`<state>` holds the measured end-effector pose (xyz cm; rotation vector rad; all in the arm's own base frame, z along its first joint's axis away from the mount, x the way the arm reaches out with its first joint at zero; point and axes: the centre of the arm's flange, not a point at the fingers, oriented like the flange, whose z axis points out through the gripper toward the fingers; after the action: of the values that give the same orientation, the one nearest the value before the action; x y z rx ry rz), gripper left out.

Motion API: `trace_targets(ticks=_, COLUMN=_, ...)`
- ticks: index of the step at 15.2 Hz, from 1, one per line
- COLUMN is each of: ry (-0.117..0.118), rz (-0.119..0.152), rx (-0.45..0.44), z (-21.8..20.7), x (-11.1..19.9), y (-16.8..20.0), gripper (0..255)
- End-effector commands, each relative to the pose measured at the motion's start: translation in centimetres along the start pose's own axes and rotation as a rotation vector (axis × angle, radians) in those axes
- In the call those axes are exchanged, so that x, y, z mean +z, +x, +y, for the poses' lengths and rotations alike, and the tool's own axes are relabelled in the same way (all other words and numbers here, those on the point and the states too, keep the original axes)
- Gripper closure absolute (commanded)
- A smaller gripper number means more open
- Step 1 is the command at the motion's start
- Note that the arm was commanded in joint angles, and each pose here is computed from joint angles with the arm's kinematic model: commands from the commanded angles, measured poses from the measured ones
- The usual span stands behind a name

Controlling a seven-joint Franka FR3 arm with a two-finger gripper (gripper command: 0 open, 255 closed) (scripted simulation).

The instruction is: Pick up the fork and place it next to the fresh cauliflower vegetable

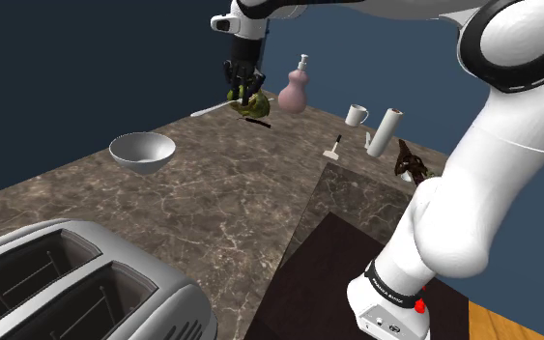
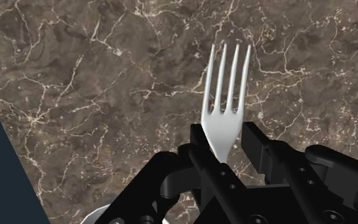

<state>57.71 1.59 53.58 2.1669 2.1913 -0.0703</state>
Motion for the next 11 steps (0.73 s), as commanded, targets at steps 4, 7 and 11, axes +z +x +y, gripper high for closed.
trace_targets(ticks=4, ry=0.0, rz=0.0, rx=-0.001, z=0.9, x=0.5, y=-6.5, gripper=255)
trace_targets(ticks=7, ry=0.0, rz=0.0, rx=-0.001, z=1.5, x=0.8, y=-10.4, gripper=255)
trace_targets(ticks=11, ry=0.0, rz=0.0, rx=-0.001, z=2.4, x=1.1, y=-15.6, gripper=255)
